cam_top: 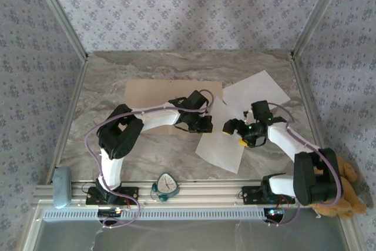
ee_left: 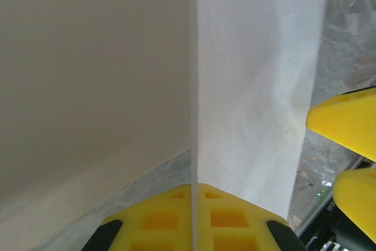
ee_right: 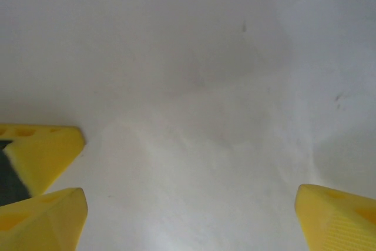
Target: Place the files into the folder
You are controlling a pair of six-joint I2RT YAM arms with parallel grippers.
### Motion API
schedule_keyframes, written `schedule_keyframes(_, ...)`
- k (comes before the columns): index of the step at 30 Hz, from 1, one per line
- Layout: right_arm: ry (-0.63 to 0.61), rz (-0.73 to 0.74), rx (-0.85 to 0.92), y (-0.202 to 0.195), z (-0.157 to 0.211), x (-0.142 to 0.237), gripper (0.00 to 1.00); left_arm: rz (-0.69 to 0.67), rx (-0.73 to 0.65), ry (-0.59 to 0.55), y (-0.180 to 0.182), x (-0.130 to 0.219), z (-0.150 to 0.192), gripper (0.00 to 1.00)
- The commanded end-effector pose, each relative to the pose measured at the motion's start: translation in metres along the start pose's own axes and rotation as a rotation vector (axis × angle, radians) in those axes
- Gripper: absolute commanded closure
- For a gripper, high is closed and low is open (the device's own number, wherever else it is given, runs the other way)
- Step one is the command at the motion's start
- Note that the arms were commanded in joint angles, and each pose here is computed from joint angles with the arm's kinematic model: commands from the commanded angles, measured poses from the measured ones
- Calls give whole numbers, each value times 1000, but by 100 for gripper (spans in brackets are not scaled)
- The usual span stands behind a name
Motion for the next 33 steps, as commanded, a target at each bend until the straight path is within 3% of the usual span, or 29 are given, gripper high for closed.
schedule_keyframes(1,-14,-132,81,30,-2,23,5,50,-14,-74,-24,46,-3,100)
schedule_keyframes(6,-79,-288,154,62,-1,53,0,21,-22,-155,-34,94,7,100)
schedule_keyframes(14,-187,-514,198,101,0,96,0,-44,-71,-278,-51,190,32,100)
schedule_keyframes(21,-225,-665,223,131,-2,124,0,-21,-152,-379,-73,270,57,100)
schedule_keyframes(33,-244,-864,314,168,11,152,0,155,-286,-433,-103,332,88,100)
Point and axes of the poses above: each hand's point on the last joint's axis, 136 mm out from that joint toward the fingers, its own x axis back along the fingers, its own y axis along the line the jaws close on, z = x × y, the point moved 6 cm from there along x, back along the fingers, and after that the axes turned 1 degree about x, right-handed, at the moved point
